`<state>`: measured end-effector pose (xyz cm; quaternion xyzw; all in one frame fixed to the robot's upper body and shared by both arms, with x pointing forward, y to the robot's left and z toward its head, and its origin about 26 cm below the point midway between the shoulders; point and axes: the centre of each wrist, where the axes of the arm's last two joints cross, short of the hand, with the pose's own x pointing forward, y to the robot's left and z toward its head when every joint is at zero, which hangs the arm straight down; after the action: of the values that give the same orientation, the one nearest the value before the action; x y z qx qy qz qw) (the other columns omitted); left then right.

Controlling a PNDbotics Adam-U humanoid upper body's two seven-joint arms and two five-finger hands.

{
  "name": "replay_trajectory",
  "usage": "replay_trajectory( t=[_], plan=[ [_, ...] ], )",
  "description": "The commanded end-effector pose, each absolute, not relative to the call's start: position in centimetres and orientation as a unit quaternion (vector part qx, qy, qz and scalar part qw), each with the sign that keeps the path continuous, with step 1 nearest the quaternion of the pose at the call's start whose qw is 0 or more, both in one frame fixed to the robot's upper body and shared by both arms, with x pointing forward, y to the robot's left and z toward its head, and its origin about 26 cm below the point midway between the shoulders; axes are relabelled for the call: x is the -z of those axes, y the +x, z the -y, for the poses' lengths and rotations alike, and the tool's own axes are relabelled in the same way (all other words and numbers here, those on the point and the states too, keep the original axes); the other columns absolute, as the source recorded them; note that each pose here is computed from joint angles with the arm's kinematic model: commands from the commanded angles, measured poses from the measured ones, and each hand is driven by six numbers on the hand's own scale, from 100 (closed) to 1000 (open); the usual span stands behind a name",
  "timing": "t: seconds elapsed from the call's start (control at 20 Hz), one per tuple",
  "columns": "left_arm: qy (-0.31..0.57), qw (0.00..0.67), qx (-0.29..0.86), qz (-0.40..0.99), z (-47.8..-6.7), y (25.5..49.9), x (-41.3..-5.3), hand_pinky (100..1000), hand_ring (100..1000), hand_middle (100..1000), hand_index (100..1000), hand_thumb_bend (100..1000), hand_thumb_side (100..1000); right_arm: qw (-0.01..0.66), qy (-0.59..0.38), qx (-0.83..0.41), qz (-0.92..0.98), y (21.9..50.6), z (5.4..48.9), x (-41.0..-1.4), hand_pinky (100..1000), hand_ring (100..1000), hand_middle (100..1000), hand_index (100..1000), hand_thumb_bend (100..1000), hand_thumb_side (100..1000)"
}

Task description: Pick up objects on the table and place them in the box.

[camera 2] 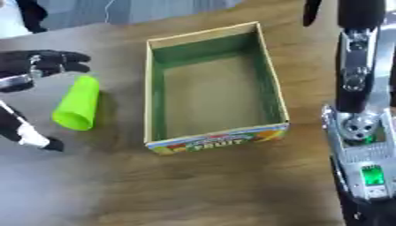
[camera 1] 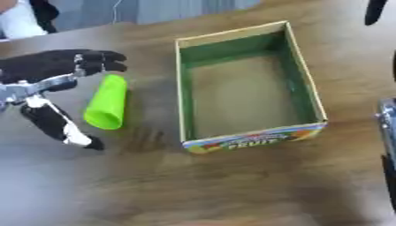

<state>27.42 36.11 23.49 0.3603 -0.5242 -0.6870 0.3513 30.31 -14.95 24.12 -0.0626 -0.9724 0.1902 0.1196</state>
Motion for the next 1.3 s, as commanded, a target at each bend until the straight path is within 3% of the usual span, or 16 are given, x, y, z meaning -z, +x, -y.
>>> replay_trajectory(
  t=[0.05,0.4,0.65,1.3],
  plan=[
    [0.409,0.343,0.698,0.478,-36.7,27.2,-25.3,1000,1000,1000,1000,1000,429,0.112,-0.063,-0.196,0.972,30.1,15.1,-24.5,201,724,699,879,346,1000],
    [0.427,0.345,0.685,0.479,-37.2,27.7,-25.6,1000,997,1000,1000,1000,383,0.115,-0.062,-0.197,0.972,30.1,15.1,-24.4,202,724,699,878,347,1000],
    [0.447,0.323,0.659,0.511,-37.3,28.1,-25.6,965,945,974,1000,1000,310,0.115,-0.061,-0.196,0.972,30.1,15.1,-24.4,201,724,699,878,351,1000],
    [0.456,0.331,0.659,0.498,-37.8,29.0,-23.7,976,951,980,1000,1000,223,0.113,-0.06,-0.194,0.973,30.1,15.1,-24.5,201,724,700,878,355,1000]
  ],
)
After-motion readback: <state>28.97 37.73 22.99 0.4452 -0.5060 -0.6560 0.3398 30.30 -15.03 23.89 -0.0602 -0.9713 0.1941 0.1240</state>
